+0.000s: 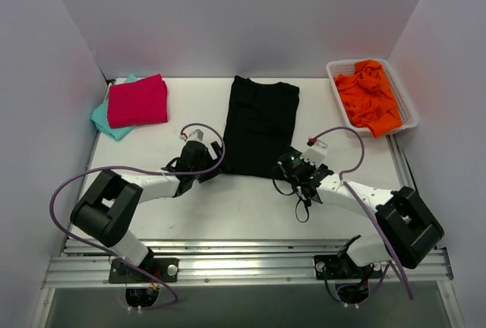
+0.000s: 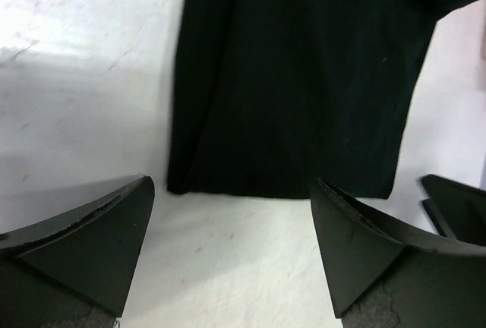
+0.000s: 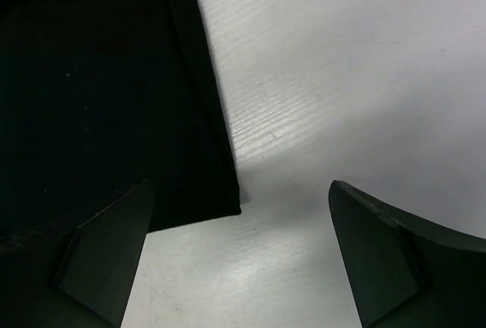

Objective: Fold and stack the t-shirts
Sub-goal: Fold the tshirt

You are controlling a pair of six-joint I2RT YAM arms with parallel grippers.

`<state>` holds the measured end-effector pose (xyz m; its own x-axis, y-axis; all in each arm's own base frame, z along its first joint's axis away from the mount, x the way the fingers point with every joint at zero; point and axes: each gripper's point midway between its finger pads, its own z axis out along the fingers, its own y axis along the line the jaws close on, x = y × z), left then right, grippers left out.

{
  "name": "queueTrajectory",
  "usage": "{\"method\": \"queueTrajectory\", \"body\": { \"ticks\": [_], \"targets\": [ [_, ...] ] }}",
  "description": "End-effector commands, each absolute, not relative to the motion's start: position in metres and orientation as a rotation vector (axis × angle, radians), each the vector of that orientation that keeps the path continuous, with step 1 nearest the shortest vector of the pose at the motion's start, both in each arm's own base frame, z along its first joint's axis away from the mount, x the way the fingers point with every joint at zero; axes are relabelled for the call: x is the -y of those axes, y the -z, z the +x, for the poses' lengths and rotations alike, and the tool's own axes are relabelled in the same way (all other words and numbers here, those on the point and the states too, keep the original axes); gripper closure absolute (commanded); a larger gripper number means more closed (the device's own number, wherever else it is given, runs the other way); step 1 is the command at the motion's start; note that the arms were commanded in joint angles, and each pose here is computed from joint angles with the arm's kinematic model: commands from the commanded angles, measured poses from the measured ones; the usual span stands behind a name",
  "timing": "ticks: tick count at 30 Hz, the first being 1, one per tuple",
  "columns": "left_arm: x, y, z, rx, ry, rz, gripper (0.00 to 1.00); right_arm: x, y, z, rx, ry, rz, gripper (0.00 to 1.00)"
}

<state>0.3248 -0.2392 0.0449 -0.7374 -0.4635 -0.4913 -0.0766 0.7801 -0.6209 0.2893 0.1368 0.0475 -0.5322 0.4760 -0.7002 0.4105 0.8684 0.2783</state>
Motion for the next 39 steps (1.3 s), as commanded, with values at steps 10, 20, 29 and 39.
{"method": "queueTrajectory", "body": {
  "ticks": [10,20,29,39],
  "targets": [
    [0.252,-0.045,0.338,-2.289,0.836,-0.398,0.07,-0.171,-0.016,0.31,-2.27,-0.142,0.598,0.2],
    [0.25,-0.042,0.339,-2.289,0.837,-0.406,0.1,-0.162,-0.005,0.311,-2.291,-0.112,0.61,0.71],
    [0.257,-0.03,0.341,-2.296,0.866,-0.39,0.37,-0.156,0.0,0.31,-2.299,-0.079,0.617,0.92],
    [0.268,-0.025,0.341,-2.308,0.938,-0.366,0.98,-0.149,-0.003,0.306,-2.288,-0.025,0.637,1.0]
  ]
}}
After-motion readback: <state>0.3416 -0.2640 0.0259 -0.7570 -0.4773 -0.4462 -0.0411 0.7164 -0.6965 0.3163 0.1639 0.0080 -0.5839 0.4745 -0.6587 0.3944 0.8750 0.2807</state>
